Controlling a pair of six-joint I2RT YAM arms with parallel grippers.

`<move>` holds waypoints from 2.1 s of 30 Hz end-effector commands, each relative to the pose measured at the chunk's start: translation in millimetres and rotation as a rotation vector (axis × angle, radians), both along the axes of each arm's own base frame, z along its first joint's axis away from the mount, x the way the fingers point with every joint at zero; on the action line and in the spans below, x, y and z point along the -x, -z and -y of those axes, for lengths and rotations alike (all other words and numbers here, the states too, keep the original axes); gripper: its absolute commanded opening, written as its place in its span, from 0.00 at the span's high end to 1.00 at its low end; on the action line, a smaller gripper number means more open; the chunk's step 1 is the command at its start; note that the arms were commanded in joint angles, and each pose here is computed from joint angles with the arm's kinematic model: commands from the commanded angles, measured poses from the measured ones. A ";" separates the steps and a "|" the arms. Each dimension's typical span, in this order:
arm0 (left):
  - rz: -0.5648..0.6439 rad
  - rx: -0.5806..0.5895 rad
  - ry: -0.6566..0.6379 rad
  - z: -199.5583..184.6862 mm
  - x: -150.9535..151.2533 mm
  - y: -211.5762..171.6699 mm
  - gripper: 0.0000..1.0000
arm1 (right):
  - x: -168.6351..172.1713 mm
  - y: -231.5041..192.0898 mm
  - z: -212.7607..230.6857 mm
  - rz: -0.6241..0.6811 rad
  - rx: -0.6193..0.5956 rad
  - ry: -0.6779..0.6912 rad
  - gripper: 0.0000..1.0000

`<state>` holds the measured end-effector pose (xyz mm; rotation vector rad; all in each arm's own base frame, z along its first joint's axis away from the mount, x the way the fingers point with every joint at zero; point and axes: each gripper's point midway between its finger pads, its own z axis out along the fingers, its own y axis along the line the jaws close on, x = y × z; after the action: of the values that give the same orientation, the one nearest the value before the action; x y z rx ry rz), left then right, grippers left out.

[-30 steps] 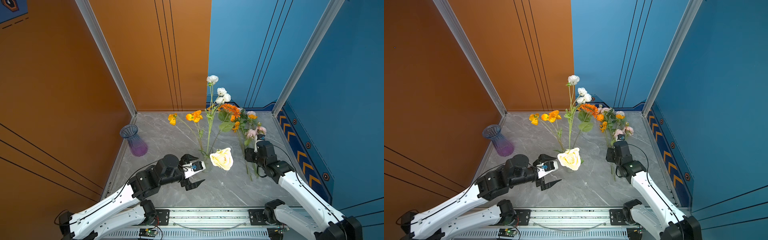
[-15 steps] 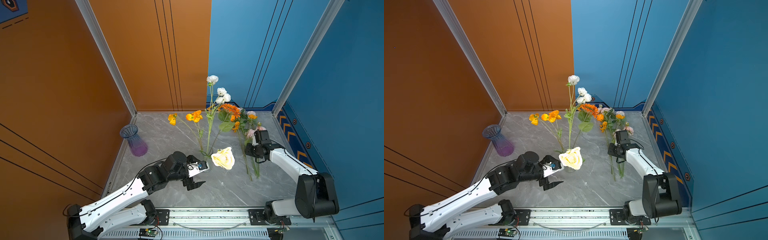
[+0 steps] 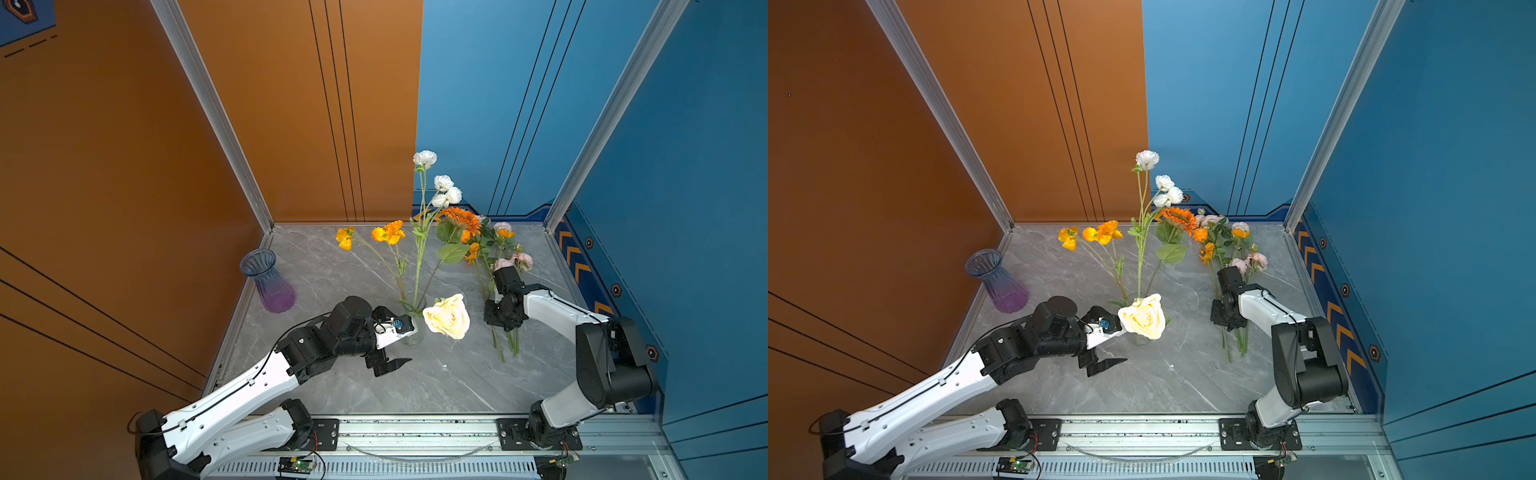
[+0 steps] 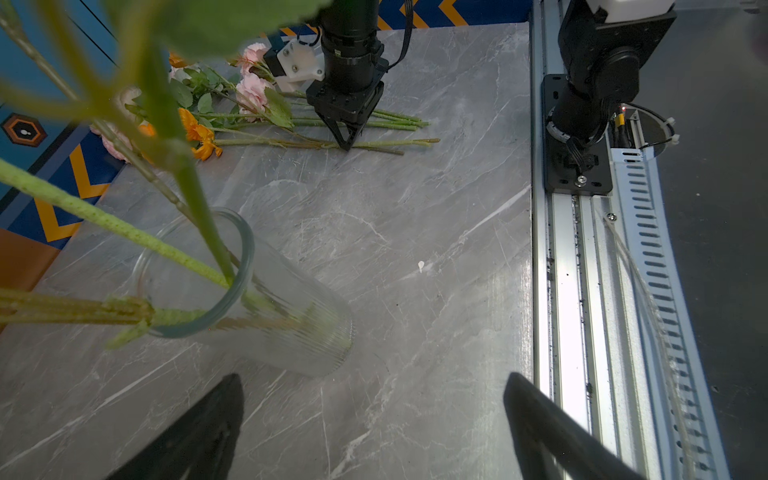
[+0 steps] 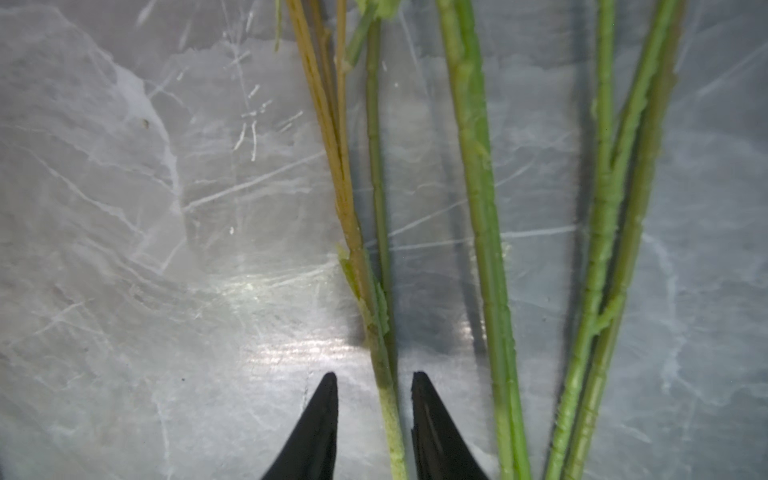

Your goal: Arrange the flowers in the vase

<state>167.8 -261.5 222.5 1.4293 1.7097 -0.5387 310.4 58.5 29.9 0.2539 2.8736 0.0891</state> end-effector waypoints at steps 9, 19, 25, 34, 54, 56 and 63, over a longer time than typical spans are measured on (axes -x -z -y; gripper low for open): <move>0.000 0.030 0.014 0.0 3.1 -13.8 0.02 | -0.2 -0.9 4.1 -0.038 0.130 -0.038 0.84; 0.001 0.040 0.017 0.1 4.8 -17.0 0.02 | -0.8 -5.1 3.1 -0.029 0.144 -0.054 0.91; 0.004 0.044 0.016 -0.4 4.9 -18.1 0.02 | 1.9 -1.7 1.1 -0.048 0.152 -0.070 0.85; 0.003 0.044 0.019 -0.2 6.2 -18.4 0.02 | 6.1 1.0 2.2 -0.068 0.179 -0.079 0.84; 0.002 0.045 0.021 0.4 7.0 -18.7 0.02 | 11.3 4.6 3.3 -0.103 0.229 -0.105 0.82; 0.003 0.046 0.019 0.0 6.6 -19.3 0.02 | 12.5 5.2 4.0 -0.108 0.232 -0.107 0.82; 0.003 0.045 0.019 0.2 6.8 -19.0 0.02 | 11.8 5.4 0.0 -0.108 0.223 -0.119 0.84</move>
<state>165.6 -260.7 227.2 1.4222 1.6959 -0.5484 299.4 59.8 22.3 0.0778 2.9532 -0.1861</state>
